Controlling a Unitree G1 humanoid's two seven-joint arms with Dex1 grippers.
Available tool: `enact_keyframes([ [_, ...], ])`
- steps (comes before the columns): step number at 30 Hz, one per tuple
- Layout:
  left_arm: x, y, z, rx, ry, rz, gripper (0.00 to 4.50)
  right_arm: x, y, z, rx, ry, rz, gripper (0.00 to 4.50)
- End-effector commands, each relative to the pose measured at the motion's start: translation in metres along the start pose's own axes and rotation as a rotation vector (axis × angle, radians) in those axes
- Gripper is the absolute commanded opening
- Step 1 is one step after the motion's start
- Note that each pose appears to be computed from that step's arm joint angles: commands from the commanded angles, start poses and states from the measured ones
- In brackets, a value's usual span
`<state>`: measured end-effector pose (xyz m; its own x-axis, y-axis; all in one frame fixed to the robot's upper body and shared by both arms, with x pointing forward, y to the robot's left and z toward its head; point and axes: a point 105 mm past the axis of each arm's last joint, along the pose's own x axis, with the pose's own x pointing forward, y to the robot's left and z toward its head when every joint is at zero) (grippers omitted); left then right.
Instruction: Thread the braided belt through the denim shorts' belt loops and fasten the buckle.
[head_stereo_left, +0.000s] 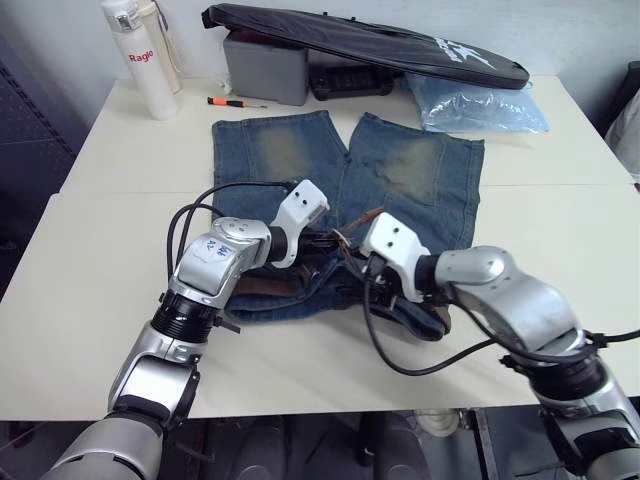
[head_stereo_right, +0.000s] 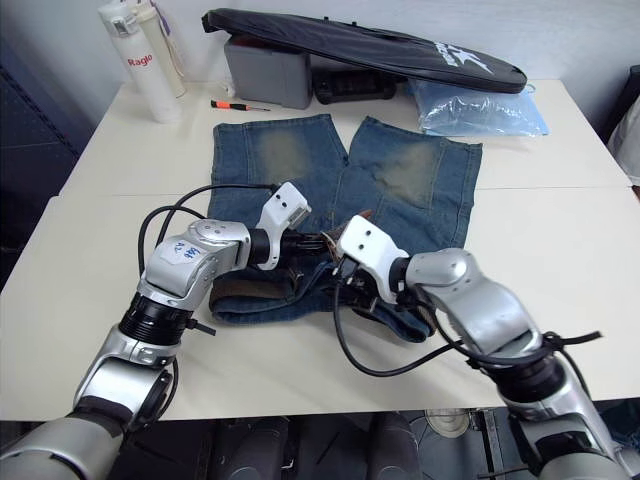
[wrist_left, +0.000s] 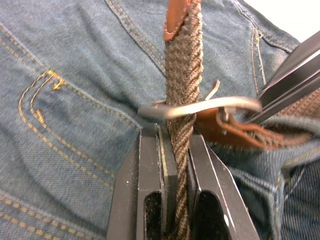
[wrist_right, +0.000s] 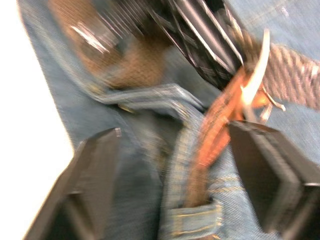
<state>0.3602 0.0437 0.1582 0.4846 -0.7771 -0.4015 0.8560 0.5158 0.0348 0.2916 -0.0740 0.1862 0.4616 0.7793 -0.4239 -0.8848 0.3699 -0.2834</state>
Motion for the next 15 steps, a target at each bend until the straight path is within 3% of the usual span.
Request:
enact_keyframes([
  [1,0.001,-0.011,0.015,0.052,-0.04,-0.036,0.0,-0.029,-0.015,0.024,-0.151,-0.05,-0.039,4.41],
  [8,0.002,-0.021,0.018,0.1,-0.04,-0.087,0.0,-0.031,-0.07,0.031,-0.529,0.046,-0.213,4.41],
  [14,0.002,-0.025,0.028,0.166,-0.047,-0.115,0.0,-0.012,-0.074,0.018,-0.707,0.109,-0.099,4.41],
  [15,0.002,-0.026,0.03,0.172,-0.051,-0.118,0.0,-0.009,-0.075,0.016,-0.715,0.118,-0.087,4.18],
])
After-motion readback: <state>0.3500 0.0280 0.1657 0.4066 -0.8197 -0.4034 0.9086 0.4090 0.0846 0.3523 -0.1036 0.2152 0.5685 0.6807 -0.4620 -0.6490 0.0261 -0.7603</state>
